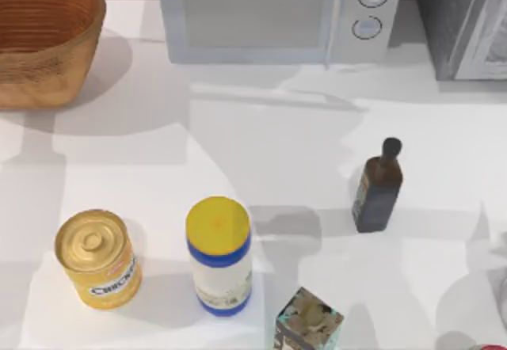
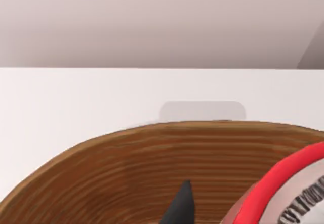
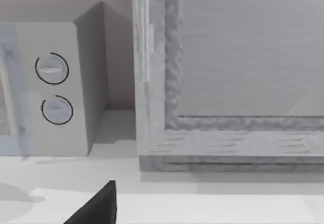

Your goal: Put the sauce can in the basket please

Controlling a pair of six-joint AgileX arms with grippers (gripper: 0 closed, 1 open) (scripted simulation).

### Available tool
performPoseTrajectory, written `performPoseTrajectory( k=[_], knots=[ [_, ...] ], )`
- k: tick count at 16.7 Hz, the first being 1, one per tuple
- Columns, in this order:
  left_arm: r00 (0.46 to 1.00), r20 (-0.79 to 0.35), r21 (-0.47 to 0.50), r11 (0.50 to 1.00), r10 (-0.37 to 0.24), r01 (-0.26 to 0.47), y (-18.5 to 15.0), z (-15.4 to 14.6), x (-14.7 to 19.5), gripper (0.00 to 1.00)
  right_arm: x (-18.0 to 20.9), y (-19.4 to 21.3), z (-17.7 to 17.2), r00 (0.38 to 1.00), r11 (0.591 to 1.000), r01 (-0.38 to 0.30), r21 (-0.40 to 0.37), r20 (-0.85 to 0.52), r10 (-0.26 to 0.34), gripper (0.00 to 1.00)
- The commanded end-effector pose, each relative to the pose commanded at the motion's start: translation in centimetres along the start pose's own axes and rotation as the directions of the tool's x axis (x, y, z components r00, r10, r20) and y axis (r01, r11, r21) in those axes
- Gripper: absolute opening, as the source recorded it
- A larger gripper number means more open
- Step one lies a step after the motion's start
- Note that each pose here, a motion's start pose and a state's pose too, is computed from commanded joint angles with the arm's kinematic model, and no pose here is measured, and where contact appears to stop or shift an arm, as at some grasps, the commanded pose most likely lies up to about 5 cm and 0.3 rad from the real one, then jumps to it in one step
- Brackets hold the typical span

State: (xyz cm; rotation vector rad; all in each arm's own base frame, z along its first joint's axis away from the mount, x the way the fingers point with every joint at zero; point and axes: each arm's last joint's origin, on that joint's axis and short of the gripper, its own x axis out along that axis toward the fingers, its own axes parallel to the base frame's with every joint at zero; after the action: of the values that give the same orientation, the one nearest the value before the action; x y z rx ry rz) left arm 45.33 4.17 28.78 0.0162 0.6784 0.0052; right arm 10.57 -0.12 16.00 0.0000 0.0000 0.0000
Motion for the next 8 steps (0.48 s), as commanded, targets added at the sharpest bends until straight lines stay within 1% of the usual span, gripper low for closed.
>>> performPoseTrajectory(
  k=[1, 8],
  knots=[
    [1.000, 0.000, 0.000, 1.000, 0.000, 0.000, 0.00, 0.00, 0.00, 0.00, 0.00, 0.00, 0.00, 1.000, 1.000, 0.000, 0.000, 0.000, 0.000, 1.00],
    [1.000, 0.000, 0.000, 1.000, 0.000, 0.000, 0.00, 0.00, 0.00, 0.53, 0.00, 0.00, 0.00, 1.000, 1.000, 0.000, 0.000, 0.000, 0.000, 1.00]
  ],
)
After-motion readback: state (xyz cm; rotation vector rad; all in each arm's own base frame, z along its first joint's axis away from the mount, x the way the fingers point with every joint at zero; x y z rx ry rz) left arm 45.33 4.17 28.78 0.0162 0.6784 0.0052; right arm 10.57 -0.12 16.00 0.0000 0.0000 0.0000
